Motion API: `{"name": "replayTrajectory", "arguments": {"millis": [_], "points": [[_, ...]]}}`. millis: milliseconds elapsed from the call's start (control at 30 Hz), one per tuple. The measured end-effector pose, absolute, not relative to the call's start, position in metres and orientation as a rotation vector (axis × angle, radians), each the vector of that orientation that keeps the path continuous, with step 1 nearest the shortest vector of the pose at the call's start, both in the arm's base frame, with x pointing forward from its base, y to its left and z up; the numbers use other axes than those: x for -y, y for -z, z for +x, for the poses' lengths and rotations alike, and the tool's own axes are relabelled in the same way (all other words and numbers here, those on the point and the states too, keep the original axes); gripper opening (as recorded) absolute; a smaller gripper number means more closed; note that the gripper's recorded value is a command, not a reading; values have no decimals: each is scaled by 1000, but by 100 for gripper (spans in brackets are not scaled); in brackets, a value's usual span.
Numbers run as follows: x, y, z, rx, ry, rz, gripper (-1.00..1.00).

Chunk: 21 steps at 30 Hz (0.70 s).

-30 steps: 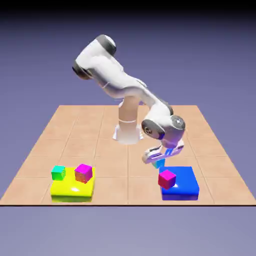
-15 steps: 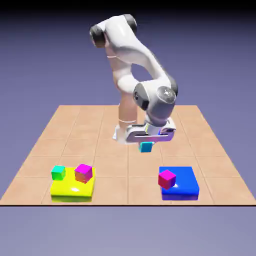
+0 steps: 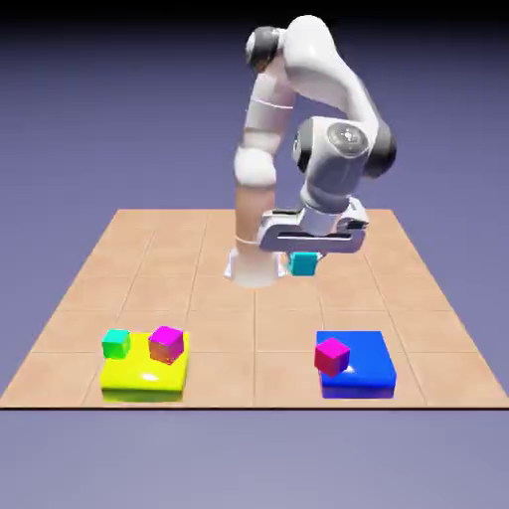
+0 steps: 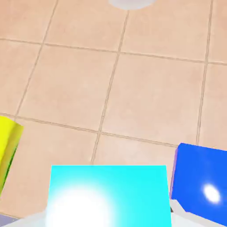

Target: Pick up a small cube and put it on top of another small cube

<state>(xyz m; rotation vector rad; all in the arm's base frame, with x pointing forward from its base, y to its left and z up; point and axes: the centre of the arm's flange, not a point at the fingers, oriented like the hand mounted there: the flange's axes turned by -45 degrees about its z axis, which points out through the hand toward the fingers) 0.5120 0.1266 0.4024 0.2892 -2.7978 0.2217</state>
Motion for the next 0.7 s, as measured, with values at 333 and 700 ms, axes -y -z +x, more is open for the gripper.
{"name": "replayTrajectory", "arguments": {"millis": [333, 700], "points": [[-171, -346, 547, 2738, -151, 406, -100], [-175, -236, 542, 2693, -97, 460, 100]]}}
